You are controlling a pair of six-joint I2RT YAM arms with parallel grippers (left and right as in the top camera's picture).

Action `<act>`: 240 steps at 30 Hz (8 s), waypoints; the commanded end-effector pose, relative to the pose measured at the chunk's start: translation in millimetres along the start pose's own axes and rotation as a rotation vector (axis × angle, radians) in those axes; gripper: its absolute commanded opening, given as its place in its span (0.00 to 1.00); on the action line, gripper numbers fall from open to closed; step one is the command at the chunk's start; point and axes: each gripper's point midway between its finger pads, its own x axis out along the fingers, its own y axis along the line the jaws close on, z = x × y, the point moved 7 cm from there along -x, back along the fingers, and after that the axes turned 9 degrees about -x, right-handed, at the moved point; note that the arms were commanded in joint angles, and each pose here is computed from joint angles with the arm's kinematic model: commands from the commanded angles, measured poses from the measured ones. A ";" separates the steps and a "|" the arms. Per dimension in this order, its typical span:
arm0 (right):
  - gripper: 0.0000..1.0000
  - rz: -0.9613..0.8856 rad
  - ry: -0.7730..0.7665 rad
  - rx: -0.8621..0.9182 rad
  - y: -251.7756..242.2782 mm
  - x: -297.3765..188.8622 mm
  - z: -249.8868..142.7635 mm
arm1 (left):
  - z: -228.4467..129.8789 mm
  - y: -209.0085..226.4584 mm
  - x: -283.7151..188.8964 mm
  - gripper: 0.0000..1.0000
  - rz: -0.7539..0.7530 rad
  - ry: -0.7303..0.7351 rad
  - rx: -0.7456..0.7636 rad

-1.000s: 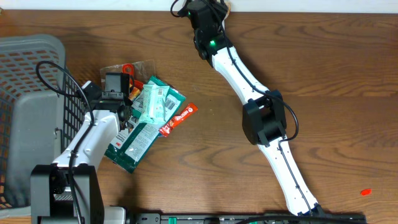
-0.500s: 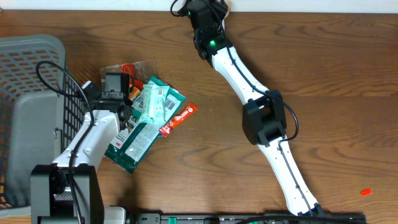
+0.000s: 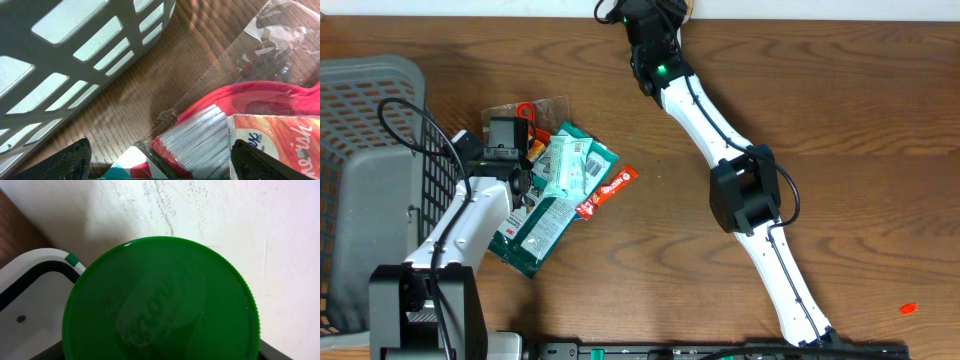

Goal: Scan the item barcode

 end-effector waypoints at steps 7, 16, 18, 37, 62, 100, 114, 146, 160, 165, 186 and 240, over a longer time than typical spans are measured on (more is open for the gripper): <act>0.03 0.019 0.007 0.002 9.1 -5.5 5.4 | -2.5 4.0 4.9 0.89 0.022 0.006 -0.012; 0.03 0.062 0.026 -0.038 32.6 -1.6 -1.7 | -2.5 4.0 4.9 0.89 0.022 0.006 -0.012; 0.02 0.067 0.029 -0.042 35.1 -1.3 -2.6 | -2.4 4.0 4.9 0.89 0.022 0.006 -0.013; 0.01 -0.108 0.001 0.102 -4.5 -10.8 12.5 | -2.4 4.1 4.9 0.89 0.023 0.005 -0.012; 0.01 0.224 0.053 0.672 -76.0 -141.1 23.3 | -1.9 3.0 4.9 0.89 0.017 0.002 -0.015; 0.01 0.852 0.506 0.690 103.8 -160.2 -53.3 | -1.2 2.0 4.9 0.89 0.012 -0.001 -0.018; 0.01 0.848 0.442 0.723 77.2 -151.9 -54.9 | -1.1 2.1 5.0 0.89 0.011 -0.001 -0.019; 0.01 0.086 0.883 1.108 -144.7 -37.8 -465.3 | -2.2 3.6 4.9 0.89 0.020 0.004 -0.013; 0.01 -0.146 0.663 1.227 -208.0 -40.0 -587.6 | 1.7 -1.9 4.9 0.89 -0.010 -0.017 -0.027; 0.01 -0.124 0.640 1.225 -193.0 -36.4 -608.2 | 0.3 -3.5 4.1 0.89 -0.015 -0.016 -0.023; 0.01 -0.073 0.770 1.110 -58.4 -39.0 -657.5 | 0.4 -3.8 4.0 0.89 -0.016 -0.018 -0.023; 0.99 -0.191 0.559 1.185 -164.2 -70.8 -577.2 | -1.4 -1.4 4.0 0.89 -0.003 -0.008 -0.011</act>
